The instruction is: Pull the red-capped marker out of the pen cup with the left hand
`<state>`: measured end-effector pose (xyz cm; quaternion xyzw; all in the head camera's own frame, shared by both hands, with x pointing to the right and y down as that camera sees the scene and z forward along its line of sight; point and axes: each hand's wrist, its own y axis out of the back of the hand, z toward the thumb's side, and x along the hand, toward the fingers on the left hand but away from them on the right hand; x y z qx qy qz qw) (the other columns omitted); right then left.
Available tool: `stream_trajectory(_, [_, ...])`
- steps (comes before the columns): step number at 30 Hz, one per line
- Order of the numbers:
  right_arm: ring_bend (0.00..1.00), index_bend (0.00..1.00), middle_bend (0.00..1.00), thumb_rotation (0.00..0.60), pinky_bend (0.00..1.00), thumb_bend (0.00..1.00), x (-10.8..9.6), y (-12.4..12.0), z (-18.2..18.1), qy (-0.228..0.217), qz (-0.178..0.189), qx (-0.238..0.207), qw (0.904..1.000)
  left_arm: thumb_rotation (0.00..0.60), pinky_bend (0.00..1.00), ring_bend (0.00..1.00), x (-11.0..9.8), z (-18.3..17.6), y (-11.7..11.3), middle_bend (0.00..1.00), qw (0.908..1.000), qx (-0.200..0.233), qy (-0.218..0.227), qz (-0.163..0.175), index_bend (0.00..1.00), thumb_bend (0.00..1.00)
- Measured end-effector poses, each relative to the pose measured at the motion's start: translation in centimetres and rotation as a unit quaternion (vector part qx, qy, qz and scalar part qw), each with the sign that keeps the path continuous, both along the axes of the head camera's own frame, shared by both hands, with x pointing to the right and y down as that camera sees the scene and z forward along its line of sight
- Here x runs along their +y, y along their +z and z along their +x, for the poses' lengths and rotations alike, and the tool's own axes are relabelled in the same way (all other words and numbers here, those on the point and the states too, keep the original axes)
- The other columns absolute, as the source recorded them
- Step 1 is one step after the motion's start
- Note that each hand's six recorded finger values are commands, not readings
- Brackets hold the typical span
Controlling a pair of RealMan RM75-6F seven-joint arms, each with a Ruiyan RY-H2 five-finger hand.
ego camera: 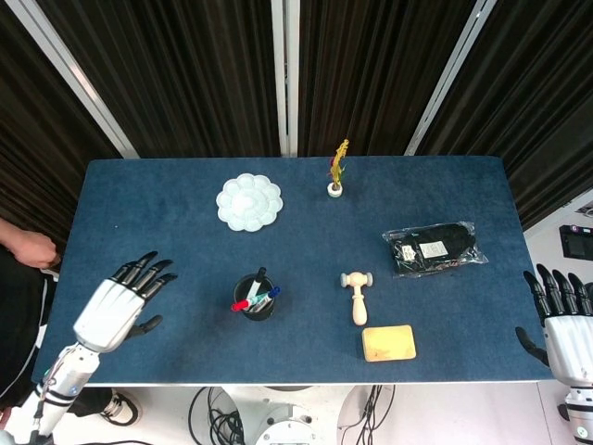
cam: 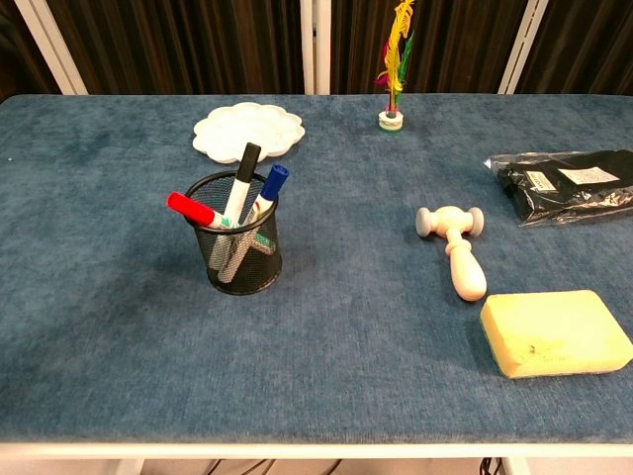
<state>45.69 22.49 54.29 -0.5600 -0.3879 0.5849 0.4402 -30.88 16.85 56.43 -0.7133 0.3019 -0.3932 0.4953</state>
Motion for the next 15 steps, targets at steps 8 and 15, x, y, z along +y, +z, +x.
stream_trajectory(8, [0.0,0.0,0.0,0.6,0.0,0.17,0.0,0.0,0.3,0.008,0.0,0.004,1.0,0.6,0.32,0.15,-0.8,5.4,3.2,0.2,0.9978,0.032,0.046,-0.036,0.31,0.16])
stream_trajectory(15, [0.0,0.0,0.0,0.6,0.0,0.17,0.2,-0.1,1.1,0.019,0.001,0.003,0.9998,0.6,0.32,0.17,-0.9,8.5,5.5,0.23,0.9954,0.043,0.064,-0.056,0.33,0.16])
